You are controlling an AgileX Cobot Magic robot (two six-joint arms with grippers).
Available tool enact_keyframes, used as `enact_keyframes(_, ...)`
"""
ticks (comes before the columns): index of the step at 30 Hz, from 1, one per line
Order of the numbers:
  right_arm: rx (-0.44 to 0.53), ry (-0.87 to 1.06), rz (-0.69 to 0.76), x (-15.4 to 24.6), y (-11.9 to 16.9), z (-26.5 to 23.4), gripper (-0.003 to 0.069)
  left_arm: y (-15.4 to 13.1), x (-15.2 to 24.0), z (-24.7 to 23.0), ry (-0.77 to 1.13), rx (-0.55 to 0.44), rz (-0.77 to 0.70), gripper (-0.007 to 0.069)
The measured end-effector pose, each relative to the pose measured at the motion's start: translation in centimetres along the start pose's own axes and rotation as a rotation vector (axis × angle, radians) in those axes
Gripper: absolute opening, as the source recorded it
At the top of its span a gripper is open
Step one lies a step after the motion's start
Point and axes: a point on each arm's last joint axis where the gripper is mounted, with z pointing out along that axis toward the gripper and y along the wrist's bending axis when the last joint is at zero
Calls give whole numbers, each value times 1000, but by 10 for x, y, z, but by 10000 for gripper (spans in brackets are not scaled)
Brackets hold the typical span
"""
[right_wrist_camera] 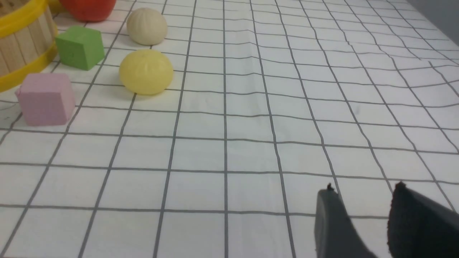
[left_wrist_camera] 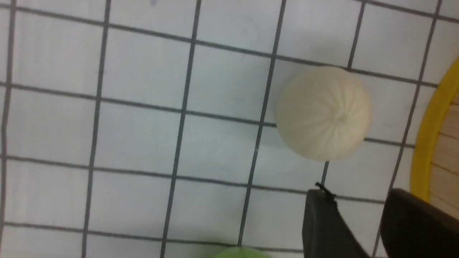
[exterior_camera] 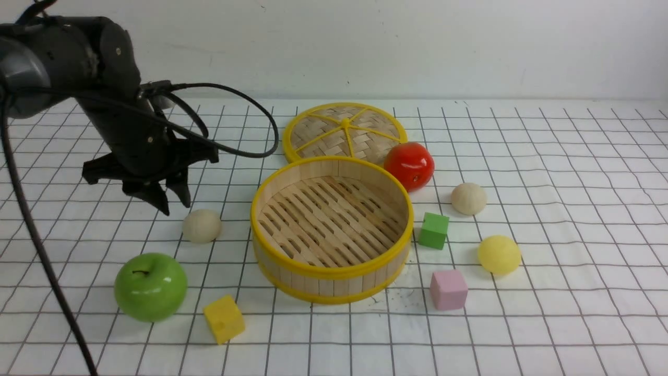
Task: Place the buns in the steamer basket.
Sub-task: Use the left arm to grab a steamed stuffed bun
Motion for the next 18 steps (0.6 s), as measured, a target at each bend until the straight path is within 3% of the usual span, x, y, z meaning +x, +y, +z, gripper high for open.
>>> enact_keyframes(8,0,0,0,0,0,0,239,-15,-9,24,-2,3,16,238)
enact_keyframes(18,0,0,0,0,0,0,239,-11,-15,46,-46,-49,56,238)
